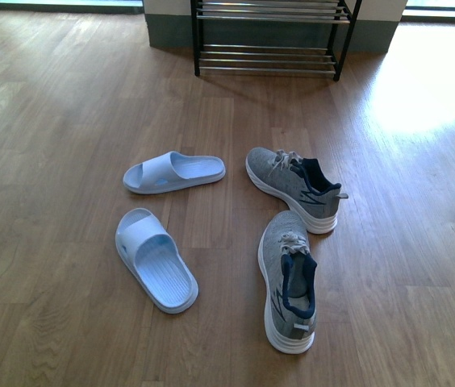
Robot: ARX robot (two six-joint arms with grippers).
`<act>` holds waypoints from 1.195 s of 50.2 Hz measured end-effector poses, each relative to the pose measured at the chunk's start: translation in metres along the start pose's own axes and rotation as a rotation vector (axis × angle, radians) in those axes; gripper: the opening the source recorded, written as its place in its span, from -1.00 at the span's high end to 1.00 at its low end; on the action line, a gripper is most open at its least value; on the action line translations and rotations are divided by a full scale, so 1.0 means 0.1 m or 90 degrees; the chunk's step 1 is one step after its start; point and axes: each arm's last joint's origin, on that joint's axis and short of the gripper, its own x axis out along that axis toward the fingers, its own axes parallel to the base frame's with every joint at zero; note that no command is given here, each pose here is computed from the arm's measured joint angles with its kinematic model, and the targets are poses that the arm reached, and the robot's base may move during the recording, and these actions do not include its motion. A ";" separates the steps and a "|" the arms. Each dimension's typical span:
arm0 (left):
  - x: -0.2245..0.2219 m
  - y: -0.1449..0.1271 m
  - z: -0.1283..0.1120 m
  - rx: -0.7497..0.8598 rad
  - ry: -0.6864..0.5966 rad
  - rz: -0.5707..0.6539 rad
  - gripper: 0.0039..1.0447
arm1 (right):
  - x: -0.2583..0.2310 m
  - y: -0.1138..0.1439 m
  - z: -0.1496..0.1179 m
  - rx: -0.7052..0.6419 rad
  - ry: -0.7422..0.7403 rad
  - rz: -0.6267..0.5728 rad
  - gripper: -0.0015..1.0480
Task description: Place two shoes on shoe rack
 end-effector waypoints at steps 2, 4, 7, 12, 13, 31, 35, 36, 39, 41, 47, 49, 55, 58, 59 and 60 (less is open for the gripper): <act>0.00 0.00 0.00 0.000 0.000 0.000 -0.83 | 0.00 0.00 0.00 0.000 0.000 0.000 -0.82; 0.00 0.00 0.00 0.000 0.000 0.000 -0.83 | 0.00 0.00 0.00 0.000 0.000 0.000 -0.82; 0.00 0.00 0.00 0.000 0.000 0.000 -0.83 | 0.00 0.00 0.00 0.000 0.000 0.000 -0.82; 0.00 0.00 0.00 0.000 0.000 0.000 -0.83 | 0.00 0.00 0.00 0.000 0.000 0.000 -0.82; 0.00 0.00 0.00 0.000 0.000 0.000 -0.83 | 0.00 0.00 0.00 0.000 0.000 0.000 -0.82; 0.00 0.00 0.00 0.000 0.000 0.000 -0.83 | 0.00 0.00 0.00 0.000 0.000 0.000 -0.82; 0.00 0.00 0.00 0.000 0.000 0.000 -0.83 | 0.00 0.00 0.00 0.000 0.000 0.000 -0.82; 0.00 0.00 0.00 0.000 0.000 0.000 -0.83 | 0.00 0.00 0.00 0.000 0.000 0.000 -0.82; 0.00 0.00 0.00 0.000 0.000 0.000 -0.83 | 0.00 0.00 0.00 0.000 0.000 0.000 -0.82; 0.00 0.00 0.00 0.000 0.000 0.000 -0.83 | 0.00 0.00 0.00 0.000 0.000 0.000 -0.82; 0.00 0.00 0.00 0.000 0.000 0.000 -0.83 | 0.00 0.00 0.00 0.000 0.000 0.000 -0.82; 0.00 0.00 0.00 0.000 0.000 0.000 -0.83 | 0.00 0.00 0.00 0.000 0.000 0.000 -0.82; 0.00 0.00 0.00 0.000 0.000 0.000 -0.83 | 0.00 0.00 0.00 0.000 0.000 0.000 -0.82; 0.00 0.00 0.00 0.000 0.000 0.000 -0.83 | 0.00 0.00 0.00 0.000 0.000 0.000 -0.82; 0.00 0.00 0.00 0.000 0.000 0.000 -0.83 | 0.00 0.00 0.00 0.000 0.000 0.000 -0.82; 0.00 0.00 0.00 0.000 0.000 0.000 -0.83 | 0.00 0.00 0.00 0.000 0.000 0.000 -0.82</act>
